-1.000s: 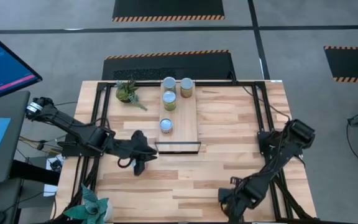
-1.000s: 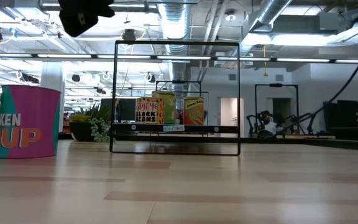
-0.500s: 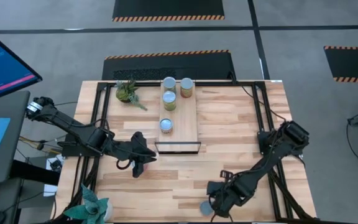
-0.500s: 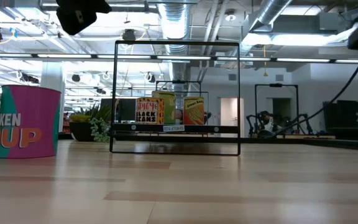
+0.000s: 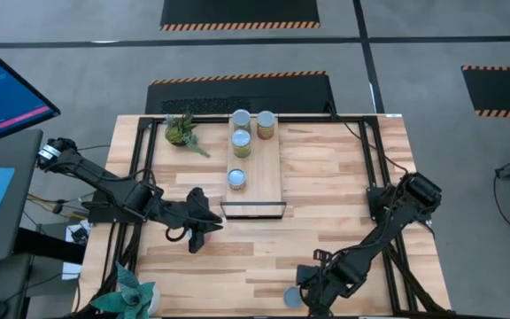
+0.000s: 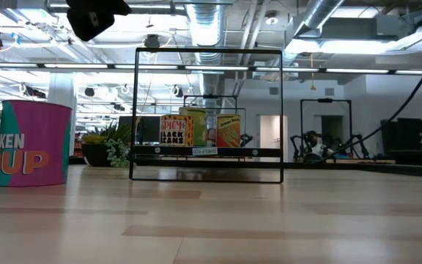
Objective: Pick and place cans onto a shelf
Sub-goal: Put the canned pineapple ring on the shelf
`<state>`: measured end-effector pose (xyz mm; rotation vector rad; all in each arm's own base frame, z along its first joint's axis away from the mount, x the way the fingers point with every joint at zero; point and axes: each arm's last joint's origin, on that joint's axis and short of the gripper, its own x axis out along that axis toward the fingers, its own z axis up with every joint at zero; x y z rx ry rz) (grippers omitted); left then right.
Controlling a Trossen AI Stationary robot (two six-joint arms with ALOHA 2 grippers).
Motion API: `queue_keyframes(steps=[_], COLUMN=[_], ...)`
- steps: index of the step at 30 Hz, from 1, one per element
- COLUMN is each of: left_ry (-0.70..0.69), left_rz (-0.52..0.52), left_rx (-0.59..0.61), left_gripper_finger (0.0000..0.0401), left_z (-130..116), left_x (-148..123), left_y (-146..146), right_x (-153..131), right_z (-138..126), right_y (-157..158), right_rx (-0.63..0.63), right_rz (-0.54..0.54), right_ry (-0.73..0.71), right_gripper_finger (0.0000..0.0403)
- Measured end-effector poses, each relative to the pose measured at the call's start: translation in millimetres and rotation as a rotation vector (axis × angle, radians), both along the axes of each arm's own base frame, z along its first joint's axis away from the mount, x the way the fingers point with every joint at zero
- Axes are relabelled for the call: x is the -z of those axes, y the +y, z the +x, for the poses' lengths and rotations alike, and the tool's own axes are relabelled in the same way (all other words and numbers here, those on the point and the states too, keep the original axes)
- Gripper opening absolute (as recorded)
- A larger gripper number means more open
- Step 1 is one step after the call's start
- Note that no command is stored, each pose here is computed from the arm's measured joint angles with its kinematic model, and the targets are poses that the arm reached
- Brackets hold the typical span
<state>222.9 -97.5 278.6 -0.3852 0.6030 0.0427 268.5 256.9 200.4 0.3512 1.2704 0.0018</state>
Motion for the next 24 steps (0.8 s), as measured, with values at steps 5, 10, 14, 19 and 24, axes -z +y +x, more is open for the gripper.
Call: queue_keyframes(steps=[5, 10, 14, 19, 24], left_ry=[0.007, 0.011, 0.015, 0.011, 0.012], left_rz=[0.003, 0.006, 0.007, 0.018, 0.019], left_rx=[0.004, 0.035, 0.037, 0.045, 0.048], left_gripper_finger=[0.0073, 0.0073, 0.0073, 0.0073, 0.0073], left_z=[-0.3, -0.5, -0.7, -0.6, -0.8], left_x=[0.5, 0.6, 0.9, 0.7, 0.8], left_y=[0.1, -0.6, -0.6, -0.7, -1.1], right_x=[-2.4, 4.8, 5.9, 23.1, 39.7], right_z=[8.7, 14.6, 21.2, 33.2, 38.3], right_y=[-2.3, -2.4, -6.2, -9.0, -10.2], right_rx=[0.001, -0.032, -0.012, 0.003, -0.009], right_rz=[0.024, 0.009, -0.002, 0.001, 0.034], right_ry=[-0.05, -0.065, -0.081, -0.061, 0.011], right_gripper_finger=[0.0125, 0.017, 0.0205, 0.023, 0.0232])
